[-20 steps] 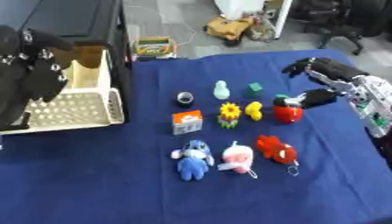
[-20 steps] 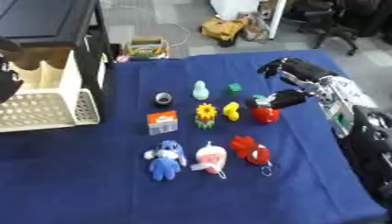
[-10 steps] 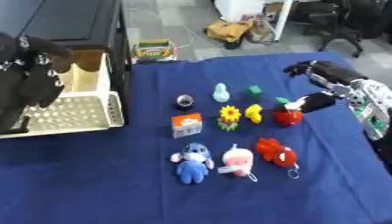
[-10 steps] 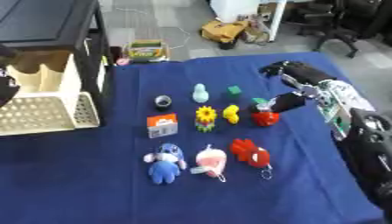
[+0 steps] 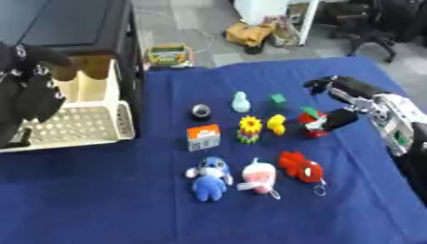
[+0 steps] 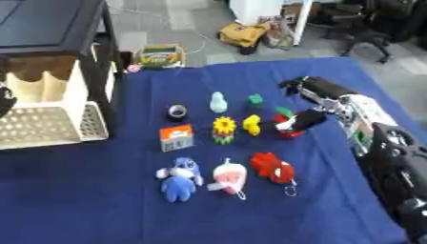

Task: Pick up objects from table and place into drawer.

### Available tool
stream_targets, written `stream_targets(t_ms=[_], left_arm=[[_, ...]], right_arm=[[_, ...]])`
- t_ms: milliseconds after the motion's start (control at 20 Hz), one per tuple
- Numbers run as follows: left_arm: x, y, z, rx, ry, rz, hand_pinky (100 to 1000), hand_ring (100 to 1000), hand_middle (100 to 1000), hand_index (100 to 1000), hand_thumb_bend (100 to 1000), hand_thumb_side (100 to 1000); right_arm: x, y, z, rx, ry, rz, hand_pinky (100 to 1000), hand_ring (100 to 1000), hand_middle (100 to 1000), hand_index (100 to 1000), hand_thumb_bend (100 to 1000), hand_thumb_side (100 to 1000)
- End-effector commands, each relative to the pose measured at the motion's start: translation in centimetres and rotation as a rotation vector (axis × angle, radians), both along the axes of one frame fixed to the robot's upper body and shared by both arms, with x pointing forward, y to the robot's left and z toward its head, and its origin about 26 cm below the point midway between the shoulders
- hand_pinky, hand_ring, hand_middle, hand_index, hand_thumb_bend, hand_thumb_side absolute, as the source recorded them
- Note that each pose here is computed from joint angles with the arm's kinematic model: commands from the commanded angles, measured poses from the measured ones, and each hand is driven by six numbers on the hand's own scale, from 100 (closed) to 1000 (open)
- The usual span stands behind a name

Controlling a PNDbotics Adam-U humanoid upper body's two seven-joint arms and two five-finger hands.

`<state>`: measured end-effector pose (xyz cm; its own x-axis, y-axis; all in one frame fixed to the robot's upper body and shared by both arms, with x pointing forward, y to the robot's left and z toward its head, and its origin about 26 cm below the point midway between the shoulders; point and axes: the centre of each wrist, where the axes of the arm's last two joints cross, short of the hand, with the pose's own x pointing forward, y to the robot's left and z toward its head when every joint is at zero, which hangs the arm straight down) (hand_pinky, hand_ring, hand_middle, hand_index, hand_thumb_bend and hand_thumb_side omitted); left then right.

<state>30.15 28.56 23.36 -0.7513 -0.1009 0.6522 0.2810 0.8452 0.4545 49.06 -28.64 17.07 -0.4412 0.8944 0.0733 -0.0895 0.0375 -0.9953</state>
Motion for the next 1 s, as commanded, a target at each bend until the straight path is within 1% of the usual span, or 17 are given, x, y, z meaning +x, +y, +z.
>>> stream_targets(t_ms=[50,100,500,1000], left_arm=[[-0.2,0.0,0.6,0.014,-0.024,0.0,100,100,100,694,160,1000],[-0.2,0.0,0.6,0.013,-0.025,0.0,100,100,100,694,169,1000],[-0.2,0.1,0.5,0.007,-0.028,0.002,100,100,100,694,161,1000],[-0.2,0.1,0.3,0.007,-0.025,0.004,100,100,100,693,158,1000]], right_arm=[[0.2,-0.4,1.3,0.022,-0.03,-0.021,750,794,710,942,708,669],[0.2,-0.4,1.2,0.024,-0.029,-0.026,748,792,708,940,697,659],[0.2,-1.2,0.4,0.025,-0.01,-0.066,744,790,704,941,707,655],[0.0,-2.4,-0.2,0.023,0.037,-0.092,740,789,704,940,700,631]])
